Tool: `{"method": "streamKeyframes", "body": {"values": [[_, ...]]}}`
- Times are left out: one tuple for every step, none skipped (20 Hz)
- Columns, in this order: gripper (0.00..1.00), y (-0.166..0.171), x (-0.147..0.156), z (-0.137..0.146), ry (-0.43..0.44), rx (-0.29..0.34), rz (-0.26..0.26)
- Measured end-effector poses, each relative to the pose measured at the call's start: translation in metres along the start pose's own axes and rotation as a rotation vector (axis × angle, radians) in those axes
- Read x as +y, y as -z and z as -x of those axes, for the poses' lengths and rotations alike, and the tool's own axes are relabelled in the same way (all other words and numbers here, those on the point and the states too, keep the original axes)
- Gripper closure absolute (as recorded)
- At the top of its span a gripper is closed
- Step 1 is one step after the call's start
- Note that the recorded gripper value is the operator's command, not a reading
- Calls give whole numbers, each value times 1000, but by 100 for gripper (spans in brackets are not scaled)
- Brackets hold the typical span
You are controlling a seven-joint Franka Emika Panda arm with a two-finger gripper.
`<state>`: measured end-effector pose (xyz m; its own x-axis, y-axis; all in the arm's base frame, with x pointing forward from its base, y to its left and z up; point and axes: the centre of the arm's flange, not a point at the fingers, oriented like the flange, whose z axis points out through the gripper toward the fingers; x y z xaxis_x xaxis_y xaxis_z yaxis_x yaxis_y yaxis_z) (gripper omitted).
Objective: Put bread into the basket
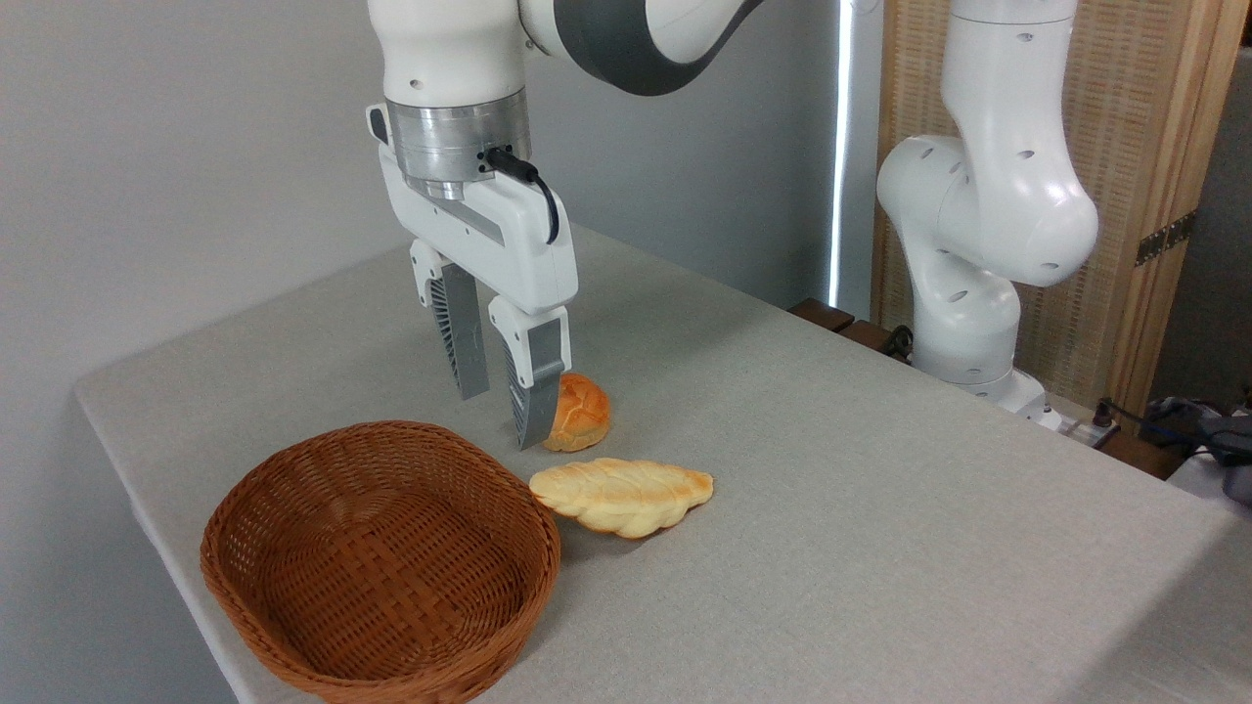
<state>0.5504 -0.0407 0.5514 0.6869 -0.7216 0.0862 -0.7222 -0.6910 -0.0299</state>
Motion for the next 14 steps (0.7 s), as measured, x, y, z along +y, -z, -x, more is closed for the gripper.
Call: {"method": "streamKeyframes", "body": {"values": [[0, 0, 0, 0, 1, 0, 0], [0, 0, 0, 0, 1, -2, 1], [0, 0, 0, 1, 1, -3, 3], [0, -1, 0, 1, 1, -5, 4], [0, -1, 0, 1, 1, -6, 5], [0, -1, 0, 1, 1, -6, 6], [0, -1, 0, 1, 2, -7, 6], [0, -1, 0, 1, 2, -7, 6], [0, -1, 0, 1, 2, -7, 6], [0, -1, 0, 1, 2, -7, 6], [0, -1, 0, 1, 2, -7, 6], [0, -1, 0, 1, 2, -7, 6], [0, -1, 0, 1, 1, -7, 7], [0, -2, 0, 1, 1, -8, 7]]}}
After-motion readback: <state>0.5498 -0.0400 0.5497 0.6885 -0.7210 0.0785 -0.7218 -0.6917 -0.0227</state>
